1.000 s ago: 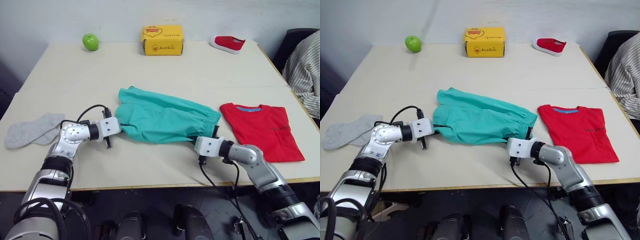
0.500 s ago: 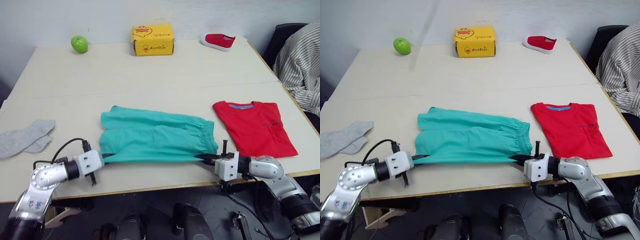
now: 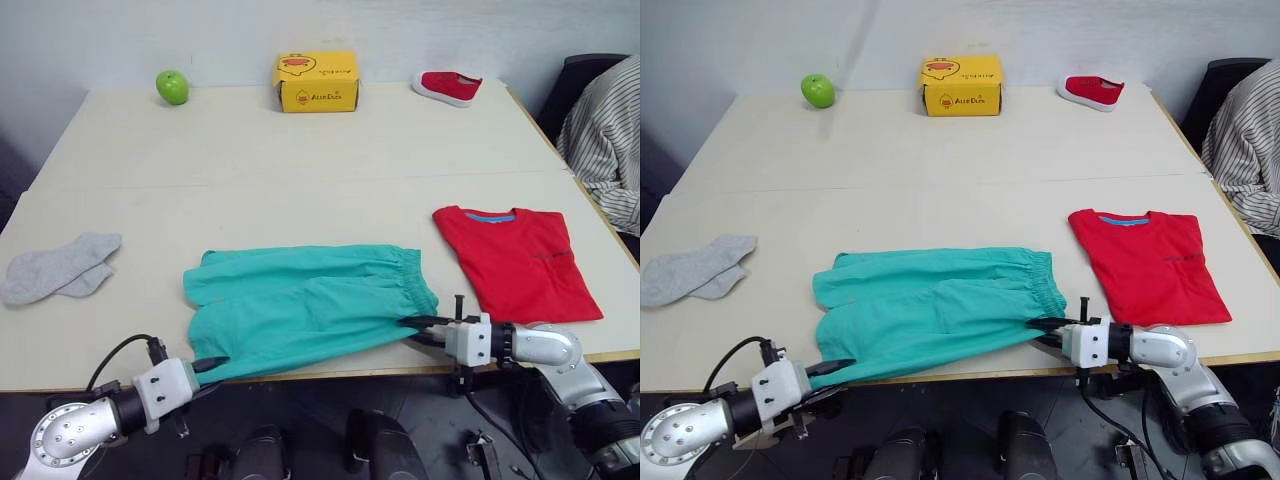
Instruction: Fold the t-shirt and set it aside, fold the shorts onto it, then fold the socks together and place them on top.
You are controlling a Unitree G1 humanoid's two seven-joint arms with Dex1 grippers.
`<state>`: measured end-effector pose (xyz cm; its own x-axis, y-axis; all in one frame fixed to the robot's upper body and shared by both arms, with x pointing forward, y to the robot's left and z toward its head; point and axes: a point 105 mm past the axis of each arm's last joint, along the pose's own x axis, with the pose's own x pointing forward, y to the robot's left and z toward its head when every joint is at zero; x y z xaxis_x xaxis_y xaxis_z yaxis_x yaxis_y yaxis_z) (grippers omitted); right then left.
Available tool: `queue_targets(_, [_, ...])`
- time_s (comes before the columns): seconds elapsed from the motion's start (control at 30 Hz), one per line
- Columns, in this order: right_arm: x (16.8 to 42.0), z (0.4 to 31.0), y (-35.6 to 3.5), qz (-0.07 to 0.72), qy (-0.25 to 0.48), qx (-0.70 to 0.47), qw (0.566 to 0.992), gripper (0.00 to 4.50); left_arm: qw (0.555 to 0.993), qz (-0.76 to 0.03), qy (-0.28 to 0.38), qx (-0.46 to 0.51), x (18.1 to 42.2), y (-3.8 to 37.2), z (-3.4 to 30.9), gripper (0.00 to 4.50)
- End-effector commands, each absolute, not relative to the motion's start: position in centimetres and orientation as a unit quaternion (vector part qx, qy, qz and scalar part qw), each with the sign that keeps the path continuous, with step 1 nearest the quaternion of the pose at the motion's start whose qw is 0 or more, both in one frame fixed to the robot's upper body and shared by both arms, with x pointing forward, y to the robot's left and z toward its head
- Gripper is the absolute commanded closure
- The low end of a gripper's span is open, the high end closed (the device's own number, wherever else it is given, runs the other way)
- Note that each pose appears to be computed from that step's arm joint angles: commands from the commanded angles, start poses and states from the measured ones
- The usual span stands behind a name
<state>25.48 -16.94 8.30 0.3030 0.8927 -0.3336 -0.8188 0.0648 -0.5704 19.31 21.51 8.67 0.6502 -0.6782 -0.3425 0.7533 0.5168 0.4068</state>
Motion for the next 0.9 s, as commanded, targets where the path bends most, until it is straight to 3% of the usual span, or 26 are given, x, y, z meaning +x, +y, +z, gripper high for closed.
queue_targets(0.03, [23.9,10.2,-16.4,0.611,-0.042,-0.293,0.734,2.18,0.871,-0.440,0.051,0.211,18.5,21.7,11.3,2.13])
queue_targets(0.17, [22.4,13.6,-15.4,0.611,-0.026,-0.177,0.771,2.36,0.850,-0.505,0.109,0.103,16.0,22.5,14.5,2.29])
queue_targets(0.3, [22.4,15.2,-12.6,0.602,-0.028,-0.086,0.793,3.55,0.829,-0.540,0.142,0.034,15.1,22.6,17.0,3.37])
queue_targets(0.4, [23.7,14.2,-10.0,0.589,-0.040,-0.098,0.801,4.50,0.841,-0.534,0.084,0.029,18.1,21.1,17.9,4.36])
queue_targets(0.53, [26.7,13.1,-7.1,0.534,-0.062,-0.127,0.833,4.50,0.846,-0.525,0.046,0.079,22.6,17.7,15.9,4.44])
queue_targets(0.67, [27.6,11.3,-5.2,0.507,-0.093,-0.232,0.825,4.50,0.850,-0.507,0.059,0.132,26.0,14.6,11.2,4.44])
queue_targets(0.77, [29.1,11.5,-6.0,0.435,-0.113,-0.224,0.865,4.50,0.873,-0.466,0.059,0.134,27.9,13.8,9.2,4.44])
queue_targets(0.9, [30.2,10.7,-8.8,0.382,-0.106,-0.250,0.883,4.50,0.905,-0.387,0.071,0.164,30.2,14.6,7.9,4.44])
